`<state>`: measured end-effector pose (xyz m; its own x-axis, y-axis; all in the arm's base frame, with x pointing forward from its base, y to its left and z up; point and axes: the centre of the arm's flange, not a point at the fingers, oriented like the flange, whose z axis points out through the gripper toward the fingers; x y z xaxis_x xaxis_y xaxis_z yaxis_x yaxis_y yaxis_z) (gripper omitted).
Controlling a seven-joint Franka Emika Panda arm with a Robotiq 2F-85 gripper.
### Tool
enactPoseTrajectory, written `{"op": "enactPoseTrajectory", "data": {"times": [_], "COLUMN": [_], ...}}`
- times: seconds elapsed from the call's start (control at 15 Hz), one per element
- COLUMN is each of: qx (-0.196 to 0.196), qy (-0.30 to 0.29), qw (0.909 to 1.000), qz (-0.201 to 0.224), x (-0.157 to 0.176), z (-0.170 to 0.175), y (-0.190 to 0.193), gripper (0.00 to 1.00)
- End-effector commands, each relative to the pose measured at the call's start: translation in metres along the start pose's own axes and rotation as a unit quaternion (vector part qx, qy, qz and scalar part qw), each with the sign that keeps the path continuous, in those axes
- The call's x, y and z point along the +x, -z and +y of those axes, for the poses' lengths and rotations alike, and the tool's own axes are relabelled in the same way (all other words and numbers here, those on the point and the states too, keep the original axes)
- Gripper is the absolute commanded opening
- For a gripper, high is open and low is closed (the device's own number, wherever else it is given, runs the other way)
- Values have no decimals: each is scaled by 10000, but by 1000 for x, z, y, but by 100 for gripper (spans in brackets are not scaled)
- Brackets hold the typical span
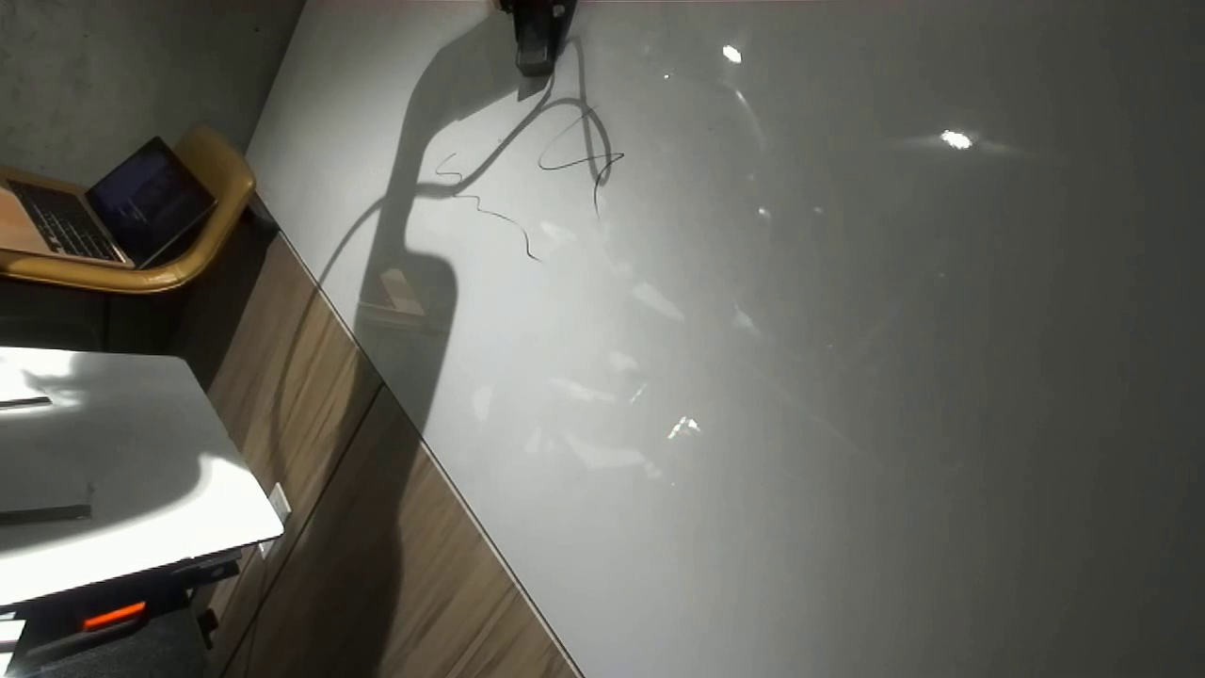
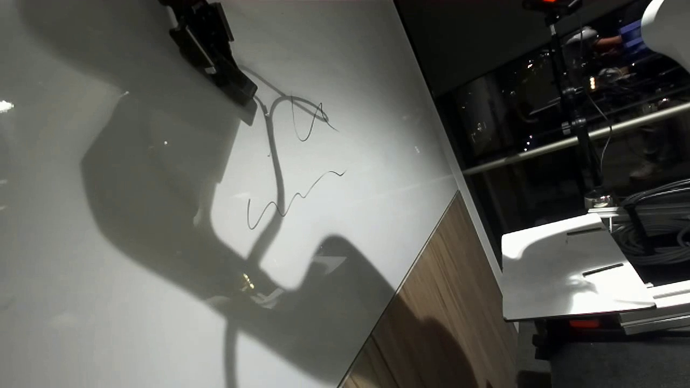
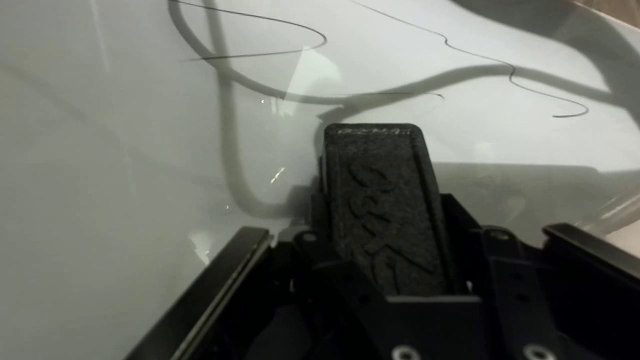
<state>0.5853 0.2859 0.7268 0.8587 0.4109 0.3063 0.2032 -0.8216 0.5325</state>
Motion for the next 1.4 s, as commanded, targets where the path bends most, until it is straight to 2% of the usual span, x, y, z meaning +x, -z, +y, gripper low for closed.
{"op": "enactPoseTrajectory", "data": {"times": [0.0, 0.13, 0.4, 0.67, 1.07, 1.33], "qx": [-161, -65, 136, 314, 516, 518], "qy": [-114, -136, -193, -345, -767, -1188], "qw": [9997, 9999, 9997, 9989, 9954, 9910], "qz": [141, 51, -5, -89, -247, -342], "x": [5, -2, -6, -17, -63, -102], "z": [31, 28, 15, 21, 73, 126], "y": [-28, -50, -68, -94, -134, -173], "gripper": [30, 30, 30, 30, 30, 30]}}
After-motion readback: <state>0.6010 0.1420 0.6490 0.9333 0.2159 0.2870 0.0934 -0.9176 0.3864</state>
